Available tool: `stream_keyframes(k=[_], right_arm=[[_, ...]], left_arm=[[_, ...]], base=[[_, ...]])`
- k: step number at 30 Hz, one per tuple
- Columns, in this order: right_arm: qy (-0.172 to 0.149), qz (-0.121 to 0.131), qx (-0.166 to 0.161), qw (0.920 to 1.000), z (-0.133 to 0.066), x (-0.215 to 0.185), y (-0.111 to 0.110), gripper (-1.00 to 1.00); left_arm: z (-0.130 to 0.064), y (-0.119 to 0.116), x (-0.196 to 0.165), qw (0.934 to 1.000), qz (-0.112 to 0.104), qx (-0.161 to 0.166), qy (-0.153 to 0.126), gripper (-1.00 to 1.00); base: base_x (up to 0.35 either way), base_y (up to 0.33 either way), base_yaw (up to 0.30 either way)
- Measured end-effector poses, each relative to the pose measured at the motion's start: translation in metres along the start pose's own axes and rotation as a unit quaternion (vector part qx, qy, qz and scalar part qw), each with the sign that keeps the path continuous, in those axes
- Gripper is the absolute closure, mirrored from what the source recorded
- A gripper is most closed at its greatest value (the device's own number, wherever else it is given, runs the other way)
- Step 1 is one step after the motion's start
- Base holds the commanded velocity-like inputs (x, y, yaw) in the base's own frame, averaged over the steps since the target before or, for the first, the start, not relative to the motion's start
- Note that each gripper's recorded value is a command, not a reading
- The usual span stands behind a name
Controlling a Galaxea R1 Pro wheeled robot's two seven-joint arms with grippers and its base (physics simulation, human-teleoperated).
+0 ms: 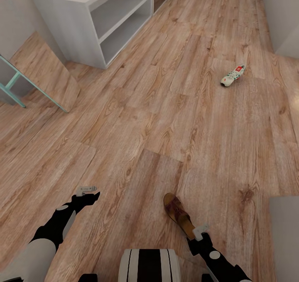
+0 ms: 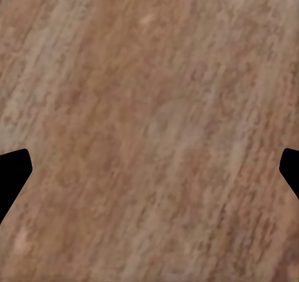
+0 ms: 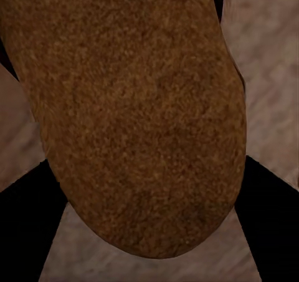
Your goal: Pick up the two gym shoes and the two sandals from the corridor floor and place them onto the hallstand (shoe rack) in the corridor, making sure they are on the rack and not on the floor. Arrange them so the two gym shoes are next to each other and the two sandals are next to each other.
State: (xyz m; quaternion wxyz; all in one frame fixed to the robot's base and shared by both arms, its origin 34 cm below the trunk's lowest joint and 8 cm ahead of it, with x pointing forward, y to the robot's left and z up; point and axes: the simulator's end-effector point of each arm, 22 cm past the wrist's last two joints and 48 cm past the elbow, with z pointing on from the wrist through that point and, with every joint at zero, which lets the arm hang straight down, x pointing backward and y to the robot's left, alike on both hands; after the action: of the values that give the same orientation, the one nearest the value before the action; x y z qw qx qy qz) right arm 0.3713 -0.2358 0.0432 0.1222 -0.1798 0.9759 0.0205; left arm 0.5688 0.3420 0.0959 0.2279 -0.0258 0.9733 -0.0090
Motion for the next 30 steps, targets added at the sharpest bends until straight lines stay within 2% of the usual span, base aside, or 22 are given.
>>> stream_keyframes(k=[24,30], right_arm=[[0.000,-0.001,-0.001,1.0000,0.000,0.000,0.000,1.00],[-0.012,-0.002,0.004,0.9999,-0.005,-0.012,-0.005,1.00]], left_arm=[[-0.004,0.003,-0.027,0.9995,0.008,-0.004,-0.029,-1.00],[-0.012,0.002,-0.045,0.9989,0.008,-0.003,-0.046,-1.00]], base=[[0.000,0.000,0.000],[0.000,0.000,0.000]])
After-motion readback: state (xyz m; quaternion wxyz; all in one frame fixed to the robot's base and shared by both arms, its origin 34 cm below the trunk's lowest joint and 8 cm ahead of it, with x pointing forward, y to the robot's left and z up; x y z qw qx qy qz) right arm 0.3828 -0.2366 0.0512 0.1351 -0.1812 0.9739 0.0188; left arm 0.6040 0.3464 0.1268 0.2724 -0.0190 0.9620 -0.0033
